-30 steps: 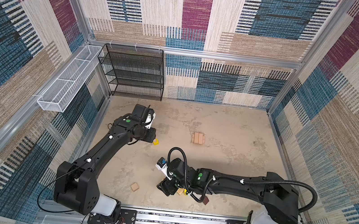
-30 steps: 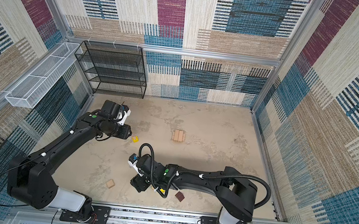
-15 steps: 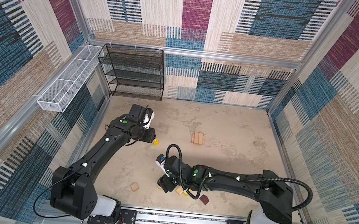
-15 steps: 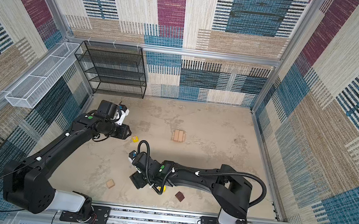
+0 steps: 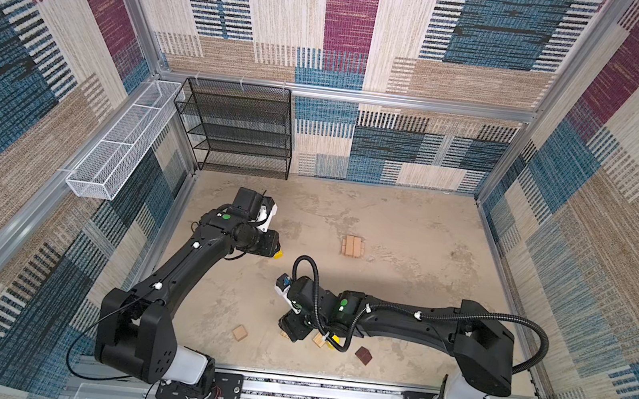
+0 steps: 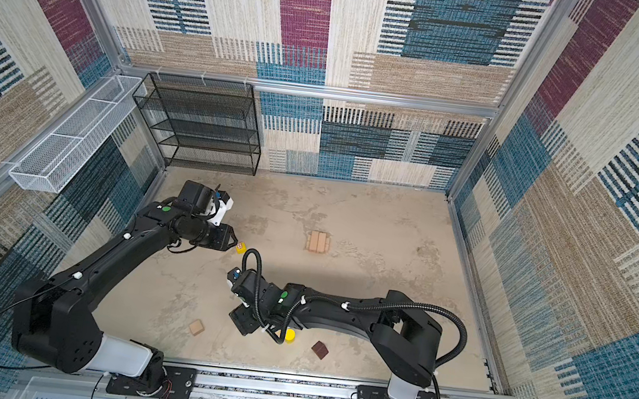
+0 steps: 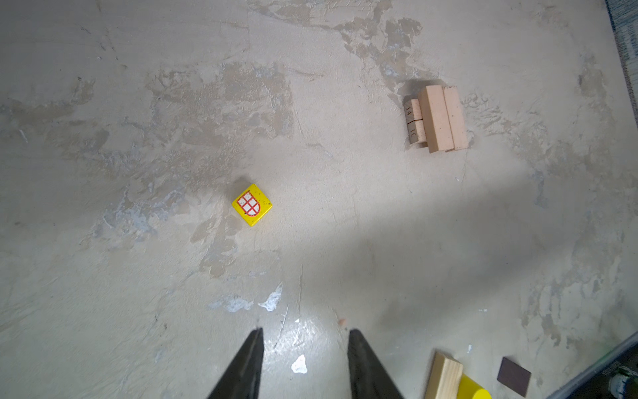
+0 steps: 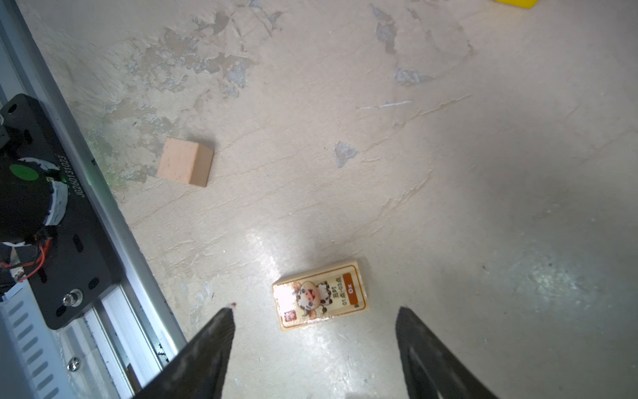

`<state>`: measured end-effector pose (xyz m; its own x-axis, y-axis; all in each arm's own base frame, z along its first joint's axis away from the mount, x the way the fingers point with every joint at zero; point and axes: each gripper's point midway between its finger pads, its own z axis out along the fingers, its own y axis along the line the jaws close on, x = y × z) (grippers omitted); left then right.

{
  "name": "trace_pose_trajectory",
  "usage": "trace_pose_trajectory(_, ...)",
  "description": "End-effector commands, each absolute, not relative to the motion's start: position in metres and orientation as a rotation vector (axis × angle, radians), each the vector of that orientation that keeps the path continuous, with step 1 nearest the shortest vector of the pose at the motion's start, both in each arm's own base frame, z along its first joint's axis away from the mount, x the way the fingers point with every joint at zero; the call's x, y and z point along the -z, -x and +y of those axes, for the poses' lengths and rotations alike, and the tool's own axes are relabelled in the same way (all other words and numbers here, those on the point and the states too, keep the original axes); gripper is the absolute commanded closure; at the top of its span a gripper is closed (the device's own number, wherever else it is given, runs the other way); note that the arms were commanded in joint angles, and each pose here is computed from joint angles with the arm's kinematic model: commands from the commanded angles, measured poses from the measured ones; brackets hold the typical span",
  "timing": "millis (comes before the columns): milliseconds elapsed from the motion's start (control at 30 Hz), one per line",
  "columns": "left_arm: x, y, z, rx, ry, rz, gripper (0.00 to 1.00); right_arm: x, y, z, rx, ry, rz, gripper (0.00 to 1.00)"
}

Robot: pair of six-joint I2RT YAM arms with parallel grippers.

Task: Build the wood block tower
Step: 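Lower the open right gripper over the printed cow block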

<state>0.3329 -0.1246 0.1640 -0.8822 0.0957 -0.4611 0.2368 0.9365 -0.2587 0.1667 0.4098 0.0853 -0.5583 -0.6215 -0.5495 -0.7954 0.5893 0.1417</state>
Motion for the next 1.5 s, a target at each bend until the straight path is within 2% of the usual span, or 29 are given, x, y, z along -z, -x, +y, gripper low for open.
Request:
trace_pose_trajectory(0,-0.162,-0.331,-0.126,0.455,-0.221,2.651,0.56,-0.091,-0.166,0.408,-0.528,1.123,2.371,0.24)
trace_pose_trajectory(500,-0.159,-0.33,-0.125,0.448,-0.206,2.661,0.55,-0.087,-0.164,0.414,-0.542,1.144,2.378,0.23)
trace_pose_trajectory(967,-0.158,-0.33,-0.12,0.409,-0.201,2.669,0.55,-0.057,-0.163,0.413,-0.476,1.183,2.436,0.23)
trace_pose_trajectory(1133,-0.156,-0.33,-0.122,0.419,-0.202,2.675,0.55,-0.053,-0.162,0.414,-0.476,1.212,2.431,0.26)
trace_pose_trajectory(1300,-0.156,-0.33,-0.122,0.419,-0.202,2.678,0.55,-0.051,-0.162,0.416,-0.472,1.24,2.423,0.33)
trace_pose_trajectory(1467,-0.156,-0.329,-0.121,0.417,-0.201,2.678,0.55,-0.048,-0.163,0.417,-0.449,1.247,2.425,0.33)
